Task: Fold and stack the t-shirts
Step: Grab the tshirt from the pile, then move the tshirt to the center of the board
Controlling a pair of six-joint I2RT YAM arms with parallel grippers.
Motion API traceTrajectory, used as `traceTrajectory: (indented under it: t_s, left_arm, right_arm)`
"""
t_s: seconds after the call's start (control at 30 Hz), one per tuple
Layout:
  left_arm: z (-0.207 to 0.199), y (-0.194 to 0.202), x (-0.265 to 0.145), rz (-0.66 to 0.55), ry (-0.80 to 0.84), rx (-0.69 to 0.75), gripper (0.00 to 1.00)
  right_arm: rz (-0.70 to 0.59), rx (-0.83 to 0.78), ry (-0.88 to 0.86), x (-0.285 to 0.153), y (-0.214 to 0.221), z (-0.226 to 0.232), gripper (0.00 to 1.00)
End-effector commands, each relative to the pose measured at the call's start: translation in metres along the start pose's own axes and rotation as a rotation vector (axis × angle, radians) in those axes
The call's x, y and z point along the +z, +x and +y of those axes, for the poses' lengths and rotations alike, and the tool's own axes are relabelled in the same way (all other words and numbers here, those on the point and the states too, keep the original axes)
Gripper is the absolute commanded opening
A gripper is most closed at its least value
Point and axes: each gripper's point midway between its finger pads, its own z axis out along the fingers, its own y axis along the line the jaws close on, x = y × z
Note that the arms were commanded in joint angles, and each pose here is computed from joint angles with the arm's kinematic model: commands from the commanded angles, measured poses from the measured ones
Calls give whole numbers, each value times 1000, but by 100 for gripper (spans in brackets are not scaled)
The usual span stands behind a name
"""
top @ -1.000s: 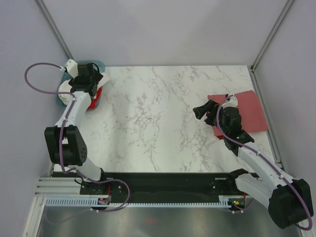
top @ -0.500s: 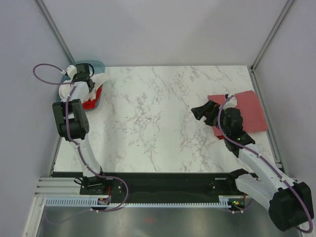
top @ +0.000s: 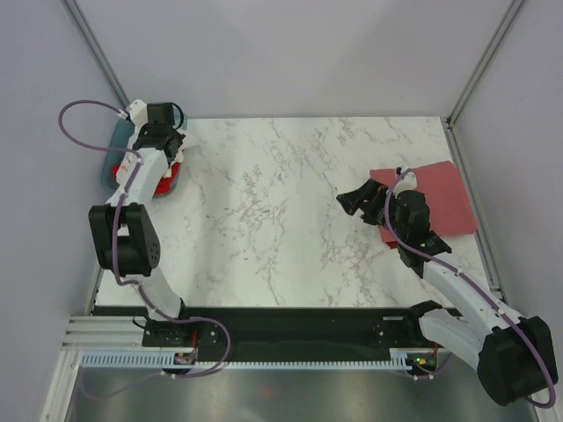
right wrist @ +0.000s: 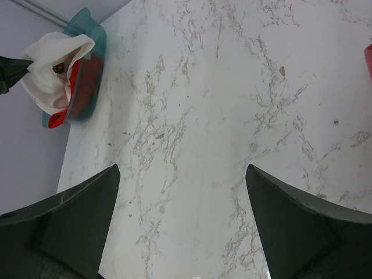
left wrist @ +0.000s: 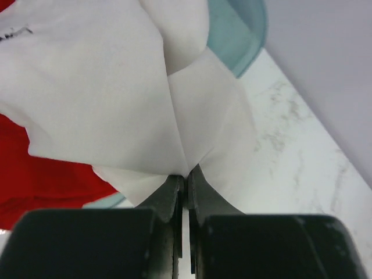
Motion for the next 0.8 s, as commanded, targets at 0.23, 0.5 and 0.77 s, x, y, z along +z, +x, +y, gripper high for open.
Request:
traceTrajectory:
  t_s: [0.23,0.5,0.77]
  left_arm:
    - [-73,-84,-199,-96,526,-198,2]
    - [-118,-62,-341,-14,908,-224,2]
    - [-104,88,-327,239,965,-100,7]
  right_arm:
    - [-16,-9,-30,5,-9,9,98]
    - [-77,-48,3,-6,-24,9,98]
    - [-113,-63,74,-8,-31,-4,98]
